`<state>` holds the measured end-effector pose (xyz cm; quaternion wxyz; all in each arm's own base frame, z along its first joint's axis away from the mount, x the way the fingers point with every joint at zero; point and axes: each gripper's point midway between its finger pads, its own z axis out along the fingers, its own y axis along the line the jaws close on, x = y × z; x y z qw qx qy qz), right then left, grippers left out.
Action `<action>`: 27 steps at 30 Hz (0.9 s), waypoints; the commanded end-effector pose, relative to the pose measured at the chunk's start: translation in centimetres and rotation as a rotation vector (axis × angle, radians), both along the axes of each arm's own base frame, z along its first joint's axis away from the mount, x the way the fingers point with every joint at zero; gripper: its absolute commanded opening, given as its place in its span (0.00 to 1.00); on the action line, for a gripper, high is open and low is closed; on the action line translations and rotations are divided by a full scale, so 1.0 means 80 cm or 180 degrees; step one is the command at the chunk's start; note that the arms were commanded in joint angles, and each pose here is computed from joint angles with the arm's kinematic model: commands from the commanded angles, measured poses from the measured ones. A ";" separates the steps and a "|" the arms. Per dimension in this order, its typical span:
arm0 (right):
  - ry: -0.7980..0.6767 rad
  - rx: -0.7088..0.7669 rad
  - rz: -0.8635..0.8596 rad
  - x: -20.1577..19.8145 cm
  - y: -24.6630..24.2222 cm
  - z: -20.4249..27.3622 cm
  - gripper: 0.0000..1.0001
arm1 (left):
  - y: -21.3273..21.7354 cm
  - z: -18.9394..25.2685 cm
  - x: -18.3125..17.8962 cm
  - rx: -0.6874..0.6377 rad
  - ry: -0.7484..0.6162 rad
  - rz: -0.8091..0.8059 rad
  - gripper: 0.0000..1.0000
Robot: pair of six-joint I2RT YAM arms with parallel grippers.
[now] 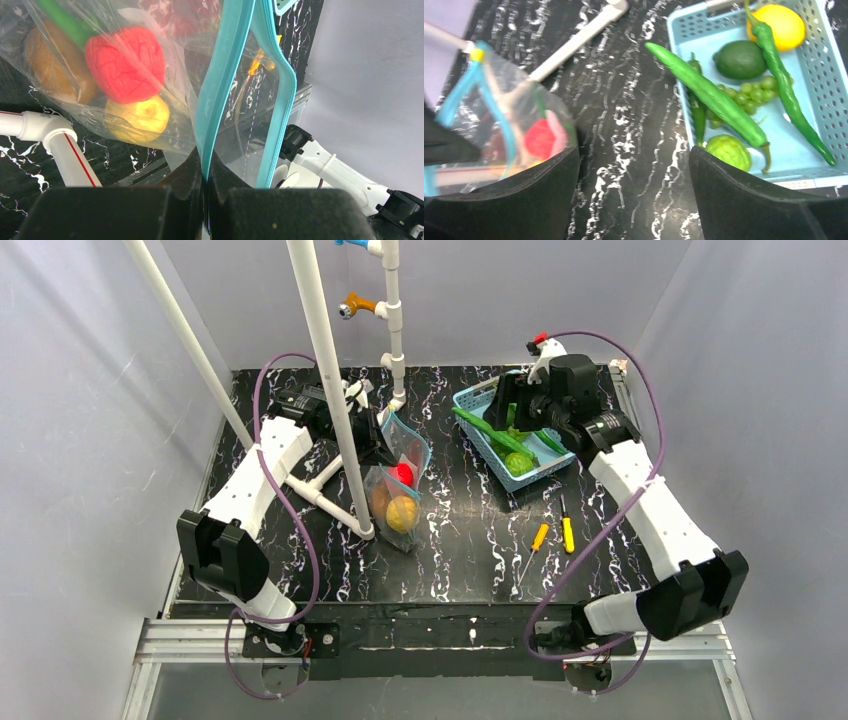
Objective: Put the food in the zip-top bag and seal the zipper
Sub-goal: Pick up the fake vegetable from the bin.
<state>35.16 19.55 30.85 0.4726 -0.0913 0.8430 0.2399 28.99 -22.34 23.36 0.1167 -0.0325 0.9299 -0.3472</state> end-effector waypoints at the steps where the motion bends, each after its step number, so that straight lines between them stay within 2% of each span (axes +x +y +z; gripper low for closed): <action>1: -0.0133 -0.0329 0.0052 0.041 -0.017 -0.032 0.84 | -0.002 0.019 -0.010 -0.0095 -0.0068 -0.0080 0.00; 5: -0.0186 -0.0681 0.0352 0.074 -0.012 -0.062 0.78 | -0.001 0.016 -0.012 -0.0068 -0.0044 -0.0079 0.00; 10: 0.0012 -0.0899 -0.0113 0.136 -0.051 -0.081 0.76 | 0.002 0.016 -0.014 -0.0017 -0.0015 -0.0097 0.00; 12: 0.0152 -0.1194 -0.0428 0.164 -0.078 -0.104 0.70 | 0.002 0.017 -0.014 -0.0018 -0.0023 -0.0099 0.00; 16: 0.0241 -0.1580 -0.0489 0.205 -0.099 -0.125 0.63 | 0.001 0.011 -0.015 -0.0011 0.0037 -0.0110 0.00; 20: 0.0260 -0.1627 -0.0436 0.232 -0.098 -0.134 0.62 | 0.003 0.006 -0.017 0.0025 0.0079 -0.0123 0.00; 23: 0.0387 -0.1622 -0.0399 0.236 -0.097 -0.142 0.53 | 0.006 0.006 -0.016 0.0074 0.0076 -0.0127 0.00; 27: 0.0356 -0.1106 0.0452 0.202 -0.041 -0.145 0.53 | 0.004 0.004 -0.013 0.0070 0.0076 -0.0128 0.00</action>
